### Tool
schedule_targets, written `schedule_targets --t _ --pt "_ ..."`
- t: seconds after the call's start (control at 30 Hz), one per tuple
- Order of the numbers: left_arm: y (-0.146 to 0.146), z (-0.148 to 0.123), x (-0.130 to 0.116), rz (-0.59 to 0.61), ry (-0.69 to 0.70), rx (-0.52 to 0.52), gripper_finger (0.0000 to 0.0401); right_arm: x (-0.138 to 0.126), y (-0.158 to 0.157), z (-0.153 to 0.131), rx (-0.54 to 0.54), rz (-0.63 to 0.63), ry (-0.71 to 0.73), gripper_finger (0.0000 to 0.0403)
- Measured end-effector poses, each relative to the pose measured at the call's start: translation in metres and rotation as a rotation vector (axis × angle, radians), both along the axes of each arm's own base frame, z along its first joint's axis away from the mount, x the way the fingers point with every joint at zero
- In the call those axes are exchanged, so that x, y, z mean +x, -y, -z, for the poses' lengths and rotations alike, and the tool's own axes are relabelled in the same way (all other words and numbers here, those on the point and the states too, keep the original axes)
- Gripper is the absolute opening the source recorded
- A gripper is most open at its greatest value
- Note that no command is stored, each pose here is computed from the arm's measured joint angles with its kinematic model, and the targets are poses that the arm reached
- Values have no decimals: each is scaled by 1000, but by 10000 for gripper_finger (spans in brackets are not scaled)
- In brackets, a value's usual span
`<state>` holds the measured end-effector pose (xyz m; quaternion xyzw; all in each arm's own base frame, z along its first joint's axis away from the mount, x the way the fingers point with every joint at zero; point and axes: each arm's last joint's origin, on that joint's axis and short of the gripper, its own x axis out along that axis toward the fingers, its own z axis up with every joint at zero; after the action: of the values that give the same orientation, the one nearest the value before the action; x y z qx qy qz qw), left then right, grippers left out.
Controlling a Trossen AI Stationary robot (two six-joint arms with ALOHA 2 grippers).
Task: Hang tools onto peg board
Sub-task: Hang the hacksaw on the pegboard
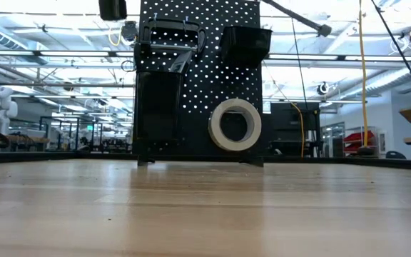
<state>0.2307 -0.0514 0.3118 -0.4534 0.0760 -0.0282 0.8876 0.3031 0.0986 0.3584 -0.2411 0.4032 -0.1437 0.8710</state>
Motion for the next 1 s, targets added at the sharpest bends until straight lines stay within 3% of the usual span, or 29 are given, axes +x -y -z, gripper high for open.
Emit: schedule_targets --t 0.53,0.87,1.0 --pt "-2 16 19 28 -50 29 192 17 24 13 56 59 -51 21" --pt "-8 33 20 -3 -209 34 191 26 23 26 51 79 -88 20" --pt "-8 36 22 1 -219 41 163 26 23 26 55 82 -85 20"
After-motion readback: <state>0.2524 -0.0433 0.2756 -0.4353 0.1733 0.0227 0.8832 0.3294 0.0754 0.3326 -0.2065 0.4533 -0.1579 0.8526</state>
